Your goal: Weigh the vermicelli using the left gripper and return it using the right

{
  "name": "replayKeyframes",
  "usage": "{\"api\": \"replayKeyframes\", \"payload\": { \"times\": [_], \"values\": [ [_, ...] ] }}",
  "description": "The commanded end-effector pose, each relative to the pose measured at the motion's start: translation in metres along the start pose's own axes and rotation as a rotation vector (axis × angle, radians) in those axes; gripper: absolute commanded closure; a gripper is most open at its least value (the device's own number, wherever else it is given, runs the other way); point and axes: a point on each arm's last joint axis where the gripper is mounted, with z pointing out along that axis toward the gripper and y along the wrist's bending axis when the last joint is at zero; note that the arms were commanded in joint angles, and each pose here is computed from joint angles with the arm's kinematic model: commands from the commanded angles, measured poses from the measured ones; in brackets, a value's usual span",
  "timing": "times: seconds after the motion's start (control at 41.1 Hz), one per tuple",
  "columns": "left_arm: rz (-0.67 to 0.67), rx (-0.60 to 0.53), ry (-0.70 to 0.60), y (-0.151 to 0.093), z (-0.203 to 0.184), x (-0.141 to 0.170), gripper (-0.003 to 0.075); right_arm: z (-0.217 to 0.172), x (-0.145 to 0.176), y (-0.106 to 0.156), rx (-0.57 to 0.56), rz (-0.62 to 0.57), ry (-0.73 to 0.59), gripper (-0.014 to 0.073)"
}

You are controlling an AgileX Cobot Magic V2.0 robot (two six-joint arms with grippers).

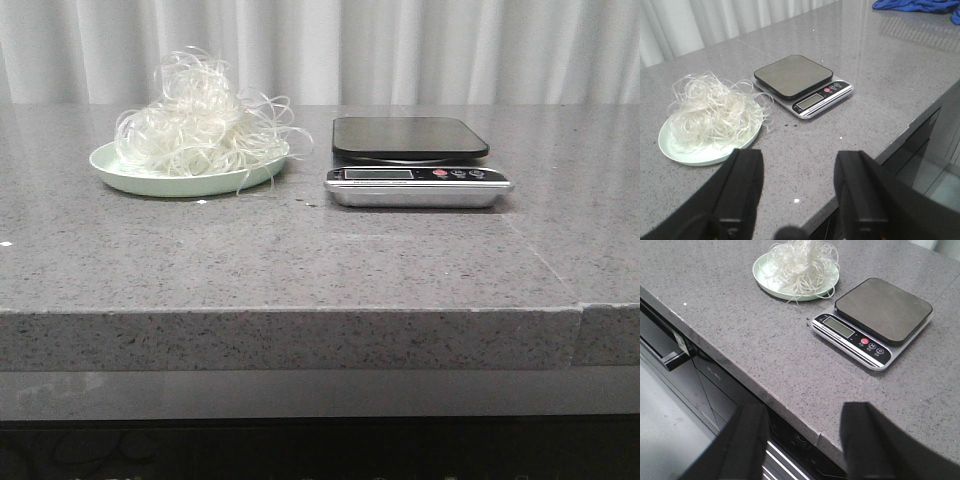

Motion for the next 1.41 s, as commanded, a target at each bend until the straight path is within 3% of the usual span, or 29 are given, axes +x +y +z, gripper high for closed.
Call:
{"api": "replayKeyframes", "payload": {
  "times": [0.0, 0.17, 0.267, 0.972, 1.385],
  "values": [
    [-0.013, -0.011, -0.090, 0.001, -0.001, -0.012, 0.0400, -0.004, -0.013, -0.001, 0.016, -0.005, -0.092, 0.0301],
    [-0.013, -0.011, -0.088, 0.001, -0.001, -0.012, 0.0526, -0.004, -0.013, -0.001, 0.016, -0.005, -0.091, 0.0450],
    [-0.013, -0.011, -0.088, 0.001, -0.001, -0.012, 0.0581, -0.004, -0.013, -0.001, 0.016, -0.005, -0.091, 0.0450],
    [-0.019, -0.028, -0.092, 0.003, -0.002, -0.012, 0.0579, -0.004, -0.012, -0.001, 0.015, -0.005, -0.084, 0.0450],
    [-0.085, -0.487, -0.189, 0.022, -0.040, -0.001, 0.0579, -0.004, -0.012, -0.001, 0.015, -0.005, -0.084, 0.0450]
  ]
}}
